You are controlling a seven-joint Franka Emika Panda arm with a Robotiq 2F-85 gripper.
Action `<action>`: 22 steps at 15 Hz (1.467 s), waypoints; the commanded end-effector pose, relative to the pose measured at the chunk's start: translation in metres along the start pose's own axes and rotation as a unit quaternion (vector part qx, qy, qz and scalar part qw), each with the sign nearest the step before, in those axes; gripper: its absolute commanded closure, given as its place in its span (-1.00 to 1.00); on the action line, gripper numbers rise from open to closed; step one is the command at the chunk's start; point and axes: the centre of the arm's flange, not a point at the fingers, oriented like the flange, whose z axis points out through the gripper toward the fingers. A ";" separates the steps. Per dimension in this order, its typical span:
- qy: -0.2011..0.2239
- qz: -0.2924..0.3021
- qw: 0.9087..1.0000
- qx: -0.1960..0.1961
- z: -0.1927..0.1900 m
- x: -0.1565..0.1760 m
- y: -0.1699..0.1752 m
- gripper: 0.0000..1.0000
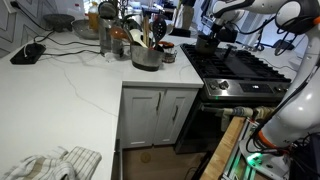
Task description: Move the pot to the plate in from
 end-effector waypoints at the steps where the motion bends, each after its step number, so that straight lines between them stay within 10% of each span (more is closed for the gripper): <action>1: 0.004 -0.018 1.000 -0.010 -0.019 0.000 0.006 -0.06; 8: -0.005 0.042 0.999 -0.008 -0.081 0.001 -0.041 -1.00; 18: -0.016 0.171 0.984 -0.042 -0.118 0.032 -0.181 -1.00; 22: 0.018 0.152 0.988 0.012 -0.127 0.036 -0.227 -1.00</action>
